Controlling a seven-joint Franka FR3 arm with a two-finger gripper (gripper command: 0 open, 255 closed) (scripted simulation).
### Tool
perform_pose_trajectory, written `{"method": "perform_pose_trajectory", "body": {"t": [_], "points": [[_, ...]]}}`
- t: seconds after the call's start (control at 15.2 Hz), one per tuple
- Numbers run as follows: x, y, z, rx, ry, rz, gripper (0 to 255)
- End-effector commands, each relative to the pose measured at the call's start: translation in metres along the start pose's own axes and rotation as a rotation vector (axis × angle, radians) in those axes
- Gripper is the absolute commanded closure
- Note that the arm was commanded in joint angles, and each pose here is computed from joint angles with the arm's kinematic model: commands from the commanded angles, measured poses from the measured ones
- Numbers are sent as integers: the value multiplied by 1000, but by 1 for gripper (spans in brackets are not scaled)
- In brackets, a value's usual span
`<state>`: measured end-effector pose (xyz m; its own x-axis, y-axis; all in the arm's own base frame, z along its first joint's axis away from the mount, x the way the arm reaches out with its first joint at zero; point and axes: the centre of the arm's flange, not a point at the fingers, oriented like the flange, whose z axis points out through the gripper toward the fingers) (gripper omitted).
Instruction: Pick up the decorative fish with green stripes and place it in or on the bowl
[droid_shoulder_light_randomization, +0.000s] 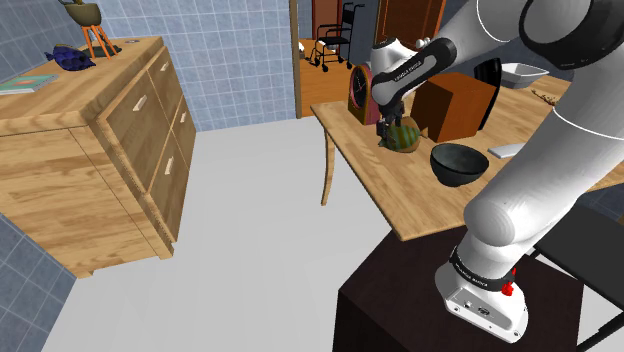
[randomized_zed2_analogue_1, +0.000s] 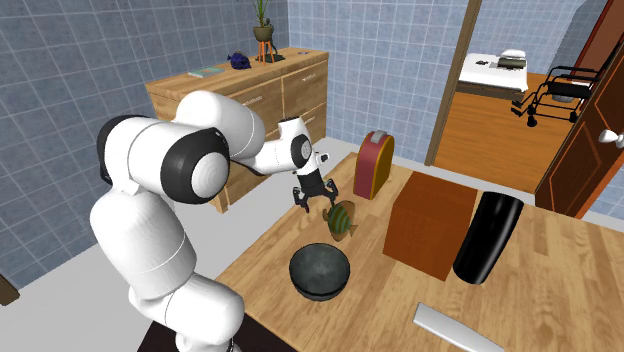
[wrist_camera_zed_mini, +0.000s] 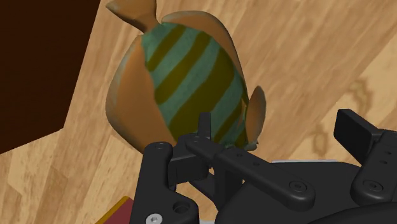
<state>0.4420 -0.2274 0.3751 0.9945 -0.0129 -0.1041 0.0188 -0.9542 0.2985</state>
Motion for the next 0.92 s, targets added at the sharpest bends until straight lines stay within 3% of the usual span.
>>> {"method": "perform_pose_trajectory", "body": {"t": [0.0, 0.13, 0.66, 0.73, 0.86], "points": [[-1, 0, 11, -1, 0, 0, 0], [-1, 0, 24, -1, 0, 0, 0], [-1, 0, 24, -1, 0, 0, 0], [-1, 0, 24, -1, 0, 0, 255], [-1, 0, 24, -1, 0, 0, 255]]}}
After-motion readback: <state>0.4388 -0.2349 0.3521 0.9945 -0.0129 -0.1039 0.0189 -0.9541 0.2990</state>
